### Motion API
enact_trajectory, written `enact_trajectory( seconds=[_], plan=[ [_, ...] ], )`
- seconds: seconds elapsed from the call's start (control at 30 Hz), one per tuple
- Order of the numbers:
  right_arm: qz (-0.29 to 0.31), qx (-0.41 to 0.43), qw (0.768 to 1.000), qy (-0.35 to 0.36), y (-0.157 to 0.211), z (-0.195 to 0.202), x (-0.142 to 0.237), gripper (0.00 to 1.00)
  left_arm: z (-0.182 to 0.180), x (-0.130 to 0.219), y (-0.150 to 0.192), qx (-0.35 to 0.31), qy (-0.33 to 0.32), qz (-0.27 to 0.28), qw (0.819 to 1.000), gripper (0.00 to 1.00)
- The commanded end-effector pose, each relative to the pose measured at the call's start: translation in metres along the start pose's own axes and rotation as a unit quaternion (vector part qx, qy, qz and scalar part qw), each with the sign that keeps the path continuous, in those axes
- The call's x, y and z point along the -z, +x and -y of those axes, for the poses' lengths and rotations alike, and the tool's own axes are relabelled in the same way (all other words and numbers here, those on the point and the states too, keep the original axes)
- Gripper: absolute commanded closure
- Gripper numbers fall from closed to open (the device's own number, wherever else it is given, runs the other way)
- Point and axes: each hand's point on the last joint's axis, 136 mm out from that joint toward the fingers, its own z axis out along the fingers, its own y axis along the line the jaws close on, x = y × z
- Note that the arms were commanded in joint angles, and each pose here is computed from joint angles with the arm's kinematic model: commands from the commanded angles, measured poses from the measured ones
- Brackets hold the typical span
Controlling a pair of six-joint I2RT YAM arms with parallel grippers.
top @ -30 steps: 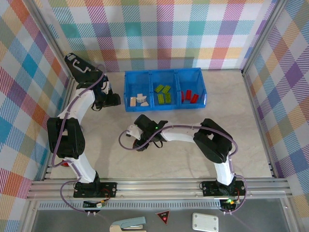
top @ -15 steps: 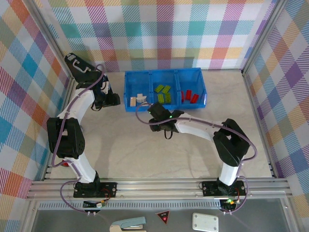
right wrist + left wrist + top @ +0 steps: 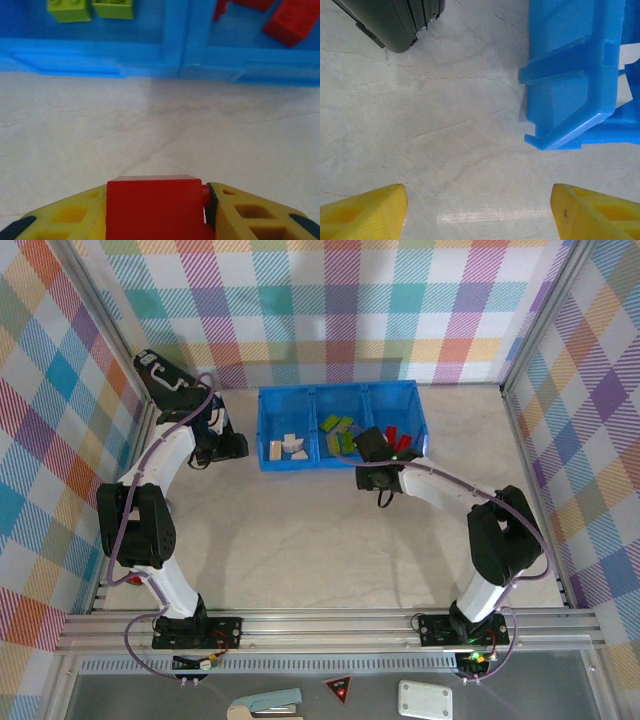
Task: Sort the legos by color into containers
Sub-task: Place the lego in the container.
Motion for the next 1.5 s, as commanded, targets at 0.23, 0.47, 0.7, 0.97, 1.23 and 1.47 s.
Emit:
enact_trajectory(
  seconds=[0.23,0.47,0.7,0.97,1.23,1.47],
  plan=[
    [0.022,-0.001,1.0,0.006,-0.05,0.047,-0.006,0.54,-0.007,0.004,0.001,0.007,-0.004,0.002,1.0,0.25],
    [0.047,-0.006,0.999,-0.001,-0.092,0.066,-0.025,0.54,-0.008,0.002,0.001,0.008,-0.003,0.0,1.0,0.25],
    [0.072,0.0,0.997,0.002,-0.139,0.076,-0.056,0.54,-0.008,0.0,0.003,0.01,-0.002,-0.004,1.0,0.25],
    [0.098,0.003,0.995,0.0,-0.179,0.078,-0.093,0.53,-0.009,-0.005,0.005,0.011,-0.004,-0.009,1.0,0.25],
    [0.11,-0.013,0.994,-0.006,-0.192,0.082,-0.126,0.53,-0.012,-0.005,0.005,0.01,-0.012,-0.009,1.0,0.25],
    [0.118,-0.018,0.993,-0.005,-0.197,0.084,-0.135,0.46,-0.013,-0.006,0.006,0.009,-0.014,-0.01,1.0,0.25]
  ],
)
